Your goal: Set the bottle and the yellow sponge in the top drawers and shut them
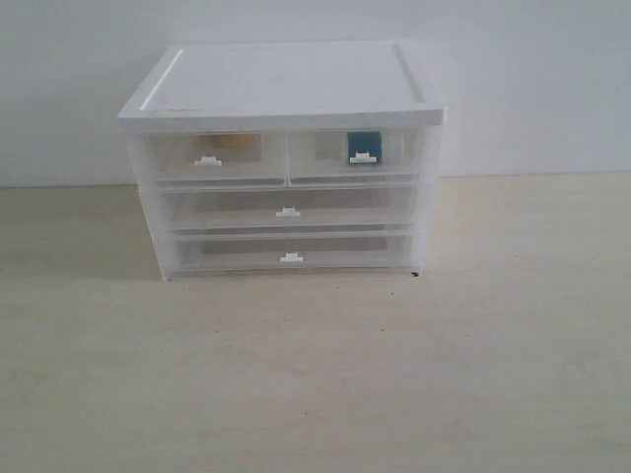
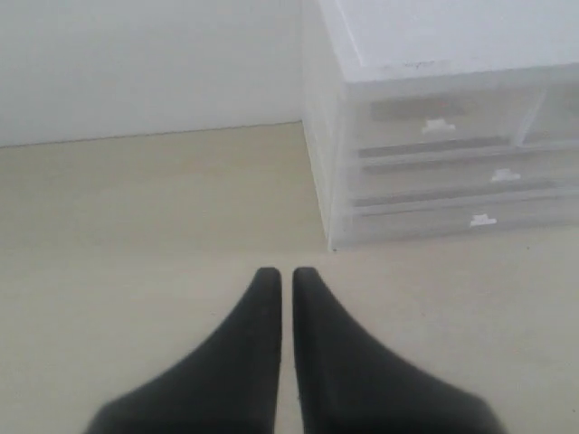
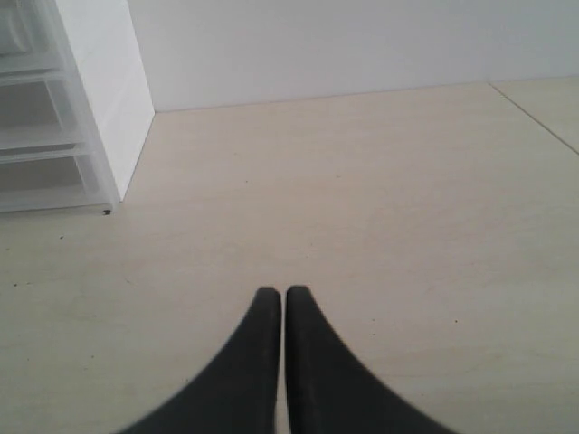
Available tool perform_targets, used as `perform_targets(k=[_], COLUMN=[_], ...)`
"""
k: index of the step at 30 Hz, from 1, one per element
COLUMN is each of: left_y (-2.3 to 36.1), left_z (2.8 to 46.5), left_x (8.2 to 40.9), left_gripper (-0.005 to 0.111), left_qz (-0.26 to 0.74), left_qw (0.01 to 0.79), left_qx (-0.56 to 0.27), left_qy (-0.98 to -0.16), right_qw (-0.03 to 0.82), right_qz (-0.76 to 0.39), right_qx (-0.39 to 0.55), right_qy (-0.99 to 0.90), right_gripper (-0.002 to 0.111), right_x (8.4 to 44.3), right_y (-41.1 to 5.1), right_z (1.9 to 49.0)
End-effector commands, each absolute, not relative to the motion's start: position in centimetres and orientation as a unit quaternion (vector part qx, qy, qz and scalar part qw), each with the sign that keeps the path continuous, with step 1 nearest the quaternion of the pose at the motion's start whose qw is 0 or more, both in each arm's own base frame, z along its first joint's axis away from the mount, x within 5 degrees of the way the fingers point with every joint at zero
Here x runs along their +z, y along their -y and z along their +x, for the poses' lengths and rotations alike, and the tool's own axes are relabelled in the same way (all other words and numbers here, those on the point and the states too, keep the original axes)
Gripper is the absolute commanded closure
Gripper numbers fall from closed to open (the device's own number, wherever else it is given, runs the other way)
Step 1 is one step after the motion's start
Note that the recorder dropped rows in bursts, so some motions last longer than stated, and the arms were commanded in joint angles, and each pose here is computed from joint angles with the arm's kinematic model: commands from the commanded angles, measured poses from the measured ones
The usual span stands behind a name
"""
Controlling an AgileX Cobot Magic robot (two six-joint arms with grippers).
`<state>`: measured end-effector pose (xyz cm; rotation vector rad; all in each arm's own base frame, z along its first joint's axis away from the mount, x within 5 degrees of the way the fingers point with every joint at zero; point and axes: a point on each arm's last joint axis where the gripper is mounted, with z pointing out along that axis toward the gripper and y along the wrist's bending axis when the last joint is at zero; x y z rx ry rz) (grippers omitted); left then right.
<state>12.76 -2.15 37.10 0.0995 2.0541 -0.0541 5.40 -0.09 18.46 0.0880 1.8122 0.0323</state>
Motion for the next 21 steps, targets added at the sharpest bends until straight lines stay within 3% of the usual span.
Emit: perform_targets(k=[1, 13, 21], left_y=[1.9, 2.8, 2.1], left_z=[11.8, 12.8, 10.3], left_x=[36.5, 33.2, 30.2], left_gripper=[0.102, 0.102, 0.102], left_qz=[0.030, 0.078, 0.091], left_qw=[0.510, 0.567, 0.596], left_qx=[-0.029, -0.043, -0.041], left_qy=[-0.859, -0.819, -0.797], right_qw=[0.619, 0.619, 0.619], right_qz=[0.035, 0.035, 0.035], right_qx=[0.012, 0.012, 0.012], right_qy=[-0.784, -0.784, -0.784], right_gripper=[0.108, 0.108, 0.108], right_x=[18.4, 18.4, 18.4], right_y=[0.1, 0.1, 0.1], right_z=[5.4, 5.4, 5.4])
